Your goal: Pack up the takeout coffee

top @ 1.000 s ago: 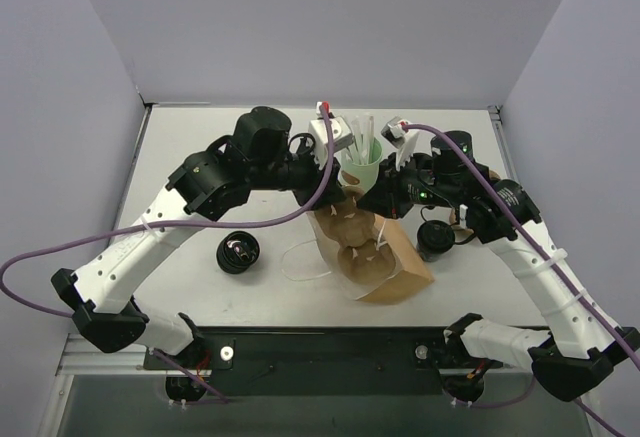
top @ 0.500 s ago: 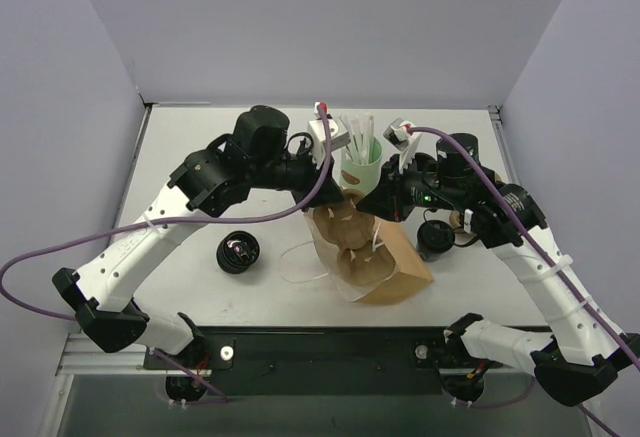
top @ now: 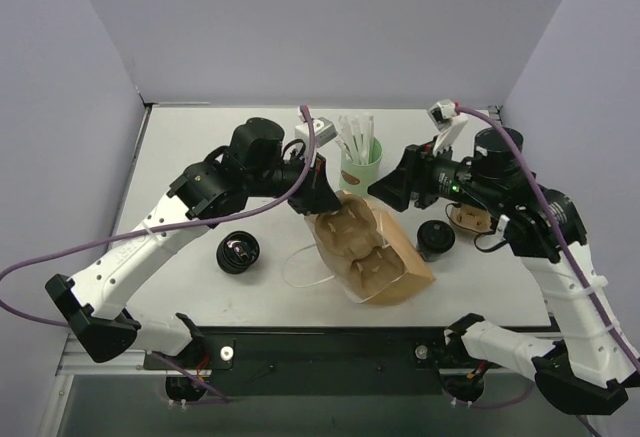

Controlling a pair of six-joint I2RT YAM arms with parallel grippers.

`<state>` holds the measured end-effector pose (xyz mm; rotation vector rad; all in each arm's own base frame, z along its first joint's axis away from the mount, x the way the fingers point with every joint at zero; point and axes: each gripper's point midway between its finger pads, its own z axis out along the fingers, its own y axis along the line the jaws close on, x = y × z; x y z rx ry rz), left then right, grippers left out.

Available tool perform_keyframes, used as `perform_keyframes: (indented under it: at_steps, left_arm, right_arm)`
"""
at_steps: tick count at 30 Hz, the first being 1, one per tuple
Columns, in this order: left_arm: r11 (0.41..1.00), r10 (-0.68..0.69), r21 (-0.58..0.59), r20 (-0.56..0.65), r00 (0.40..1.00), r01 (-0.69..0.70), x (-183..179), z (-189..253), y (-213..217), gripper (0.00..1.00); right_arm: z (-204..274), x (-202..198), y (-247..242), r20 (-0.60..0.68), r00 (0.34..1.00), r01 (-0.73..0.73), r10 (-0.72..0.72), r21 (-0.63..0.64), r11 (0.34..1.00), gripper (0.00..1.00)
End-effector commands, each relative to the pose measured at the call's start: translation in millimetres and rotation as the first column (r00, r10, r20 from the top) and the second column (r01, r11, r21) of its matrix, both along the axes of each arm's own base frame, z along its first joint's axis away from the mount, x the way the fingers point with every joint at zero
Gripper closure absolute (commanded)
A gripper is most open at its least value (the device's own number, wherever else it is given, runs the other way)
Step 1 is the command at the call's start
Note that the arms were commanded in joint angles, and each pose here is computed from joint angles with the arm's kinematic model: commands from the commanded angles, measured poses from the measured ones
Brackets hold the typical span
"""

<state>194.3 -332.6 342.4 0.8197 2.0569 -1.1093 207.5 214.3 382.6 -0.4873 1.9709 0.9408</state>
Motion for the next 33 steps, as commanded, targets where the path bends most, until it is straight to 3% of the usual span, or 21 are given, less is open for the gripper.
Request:
perform_keyframes:
  at_steps: [1, 5, 8, 14, 24, 33]
  left_arm:
    - [0.989, 0.071, -0.122, -0.048, 0.996, -0.077, -2, 25, -2, 1.00]
    - [0.984, 0.114, -0.121, -0.119, 0.986, -0.128, -2, 14, -3, 1.00]
    - [0.980, 0.192, -0.035, -0.134, 0.972, -0.198, 2, -2, 1, 1.00]
    - [0.962, 0.266, -0.018, -0.176, 0.948, -0.273, -3, -3, -2, 1.00]
    - [0.927, 0.375, 0.073, -0.193, 0.907, -0.368, -3, -18, 3, 1.00]
    - [0.923, 0.383, 0.020, -0.180, 0.906, -0.385, 2, -12, -4, 1.00]
  right_arm:
    - [32, -5, -40, 0.002, 0.974, 0.228, -0.228, 0.030, 0.973, 0.40]
    - [25, -21, -71, -0.055, 0.934, 0.350, -0.353, -0.047, 0.935, 0.40]
    - [6, -37, -97, -0.143, 0.878, 0.439, -0.458, -0.143, 0.887, 0.40]
    - [-29, -76, -118, -0.324, 0.778, 0.454, -0.539, -0.303, 0.838, 0.43]
    - [-73, -127, -119, -0.528, 0.658, 0.434, -0.537, -0.317, 0.843, 0.47]
    - [-85, -138, -110, -0.610, 0.611, 0.473, -0.505, -0.232, 0.850, 0.50]
